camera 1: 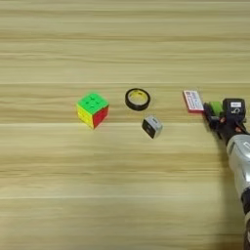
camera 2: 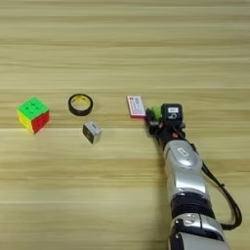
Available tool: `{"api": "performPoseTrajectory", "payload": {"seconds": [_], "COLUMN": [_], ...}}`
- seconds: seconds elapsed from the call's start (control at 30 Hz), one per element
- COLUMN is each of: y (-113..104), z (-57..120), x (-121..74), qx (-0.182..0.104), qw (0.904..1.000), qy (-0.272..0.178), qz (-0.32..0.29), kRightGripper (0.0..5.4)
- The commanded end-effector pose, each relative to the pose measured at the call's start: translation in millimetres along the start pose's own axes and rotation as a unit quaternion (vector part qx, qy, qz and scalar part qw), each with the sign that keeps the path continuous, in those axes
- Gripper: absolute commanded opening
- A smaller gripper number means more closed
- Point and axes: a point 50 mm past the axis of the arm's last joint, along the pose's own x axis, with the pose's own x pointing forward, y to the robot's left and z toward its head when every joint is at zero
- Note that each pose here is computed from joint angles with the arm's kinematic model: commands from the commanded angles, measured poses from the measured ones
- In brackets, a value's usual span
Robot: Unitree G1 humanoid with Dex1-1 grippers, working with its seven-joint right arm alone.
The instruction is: Move the objects on the table
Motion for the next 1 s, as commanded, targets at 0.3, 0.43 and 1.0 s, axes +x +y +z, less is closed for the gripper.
{"api": "performPoseTrajectory", "payload": {"seconds": [0.3,0.43,1.0], "y": [16.8,33.0,69.8], "z": [65.0,67.7,67.8], "x": [-13.7,-29.3,-63.9], "qx": [-0.02,-0.018,-0.001], "qw": [0.9884,0.9843,0.9717], "qy": [-0.146,-0.159,-0.173], "qz": [0.037,0.074,0.16], "kRightGripper": [4.17,4.58,5.39]}}
